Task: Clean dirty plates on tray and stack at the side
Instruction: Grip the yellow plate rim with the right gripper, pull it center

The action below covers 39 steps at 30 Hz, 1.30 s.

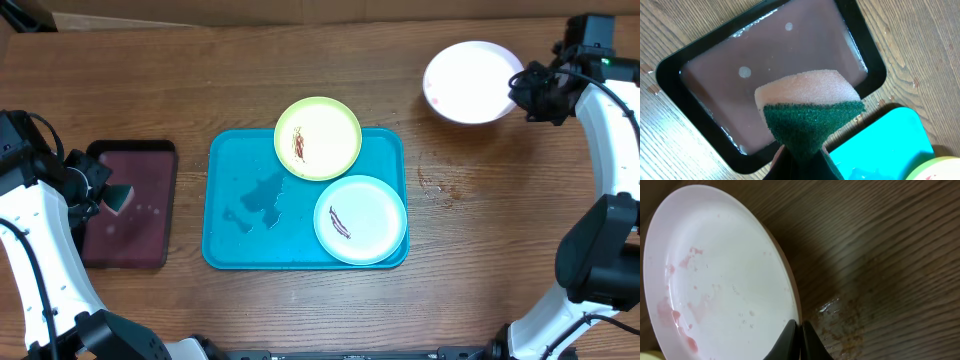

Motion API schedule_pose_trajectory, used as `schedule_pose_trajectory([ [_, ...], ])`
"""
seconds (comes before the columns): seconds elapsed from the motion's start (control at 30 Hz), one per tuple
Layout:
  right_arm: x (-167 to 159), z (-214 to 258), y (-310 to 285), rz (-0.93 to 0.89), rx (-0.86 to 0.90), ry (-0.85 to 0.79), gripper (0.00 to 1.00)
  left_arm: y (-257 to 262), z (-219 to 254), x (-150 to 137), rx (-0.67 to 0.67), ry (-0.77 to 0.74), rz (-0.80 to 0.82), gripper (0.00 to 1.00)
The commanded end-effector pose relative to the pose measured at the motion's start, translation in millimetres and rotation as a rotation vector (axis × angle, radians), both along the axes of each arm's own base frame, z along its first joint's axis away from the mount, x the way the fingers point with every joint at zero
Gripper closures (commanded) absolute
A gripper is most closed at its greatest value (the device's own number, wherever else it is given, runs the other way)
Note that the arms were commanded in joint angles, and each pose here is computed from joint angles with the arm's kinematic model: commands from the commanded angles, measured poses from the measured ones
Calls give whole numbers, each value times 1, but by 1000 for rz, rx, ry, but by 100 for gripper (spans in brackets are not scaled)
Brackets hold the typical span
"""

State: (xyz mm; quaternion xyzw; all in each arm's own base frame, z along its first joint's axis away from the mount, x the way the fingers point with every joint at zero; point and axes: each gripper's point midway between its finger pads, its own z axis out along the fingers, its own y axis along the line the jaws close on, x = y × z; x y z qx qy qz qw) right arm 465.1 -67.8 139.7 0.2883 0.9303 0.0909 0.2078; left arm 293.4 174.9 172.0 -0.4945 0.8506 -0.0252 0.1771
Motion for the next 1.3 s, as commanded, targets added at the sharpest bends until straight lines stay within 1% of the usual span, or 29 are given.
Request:
schedule_pose_trajectory([
  [0.0,-4,-32,-7,-28,-20,58,96,1,-1,0,-1,-1,-13,96],
  [0.2,-10,-74,-3,-22,-9,117,96,1,-1,1,0,-2,-12,96],
  [0.33,-13,-88,-3,-30,-1,140,96,1,-1,1,0,-1,-12,96],
  [0.37,-13,-90,-2,-35,3,145,87,1,-1,1,0,-2,-12,96],
  [0.4,-14,-90,-1,-32,11,145,75,1,-1,1,0,-2,-12,96],
  [0.47,-12,-90,7,-14,40,139,58,1,-1,1,0,-2,-12,96],
  [0.5,-10,-88,17,16,77,128,51,1,-1,1,0,-2,-12,96],
  [0.53,-8,-86,28,70,115,113,47,1,-1,1,1,-3,-12,96],
  [0.57,-6,-81,48,167,179,82,45,1,-1,1,1,-3,-12,96],
  [0.63,-2,-71,83,299,277,30,43,2,0,1,2,-5,-12,96],
  [0.73,2,-62,125,407,343,-15,40,2,0,1,2,-5,-12,96],
  [0.83,6,-59,169,509,306,-49,39,2,0,1,2,-5,-12,96],
  [0.87,9,-60,184,539,262,-64,36,2,0,1,2,-5,-12,96],
  [0.93,14,-64,201,566,152,-84,28,2,0,1,2,-4,-12,96],
  [0.97,18,-67,211,573,46,-96,25,1,-1,1,1,-4,-12,96],
  [1.03,19,-72,224,582,-65,-103,22,1,-1,1,0,-1,-12,96],
  [1.1,13,-82,247,616,-125,-97,22,1,-1,0,0,-1,-12,96],
  [1.27,-2,-100,285,690,-126,-79,23,1,-1,1,0,-1,-12,96],
])
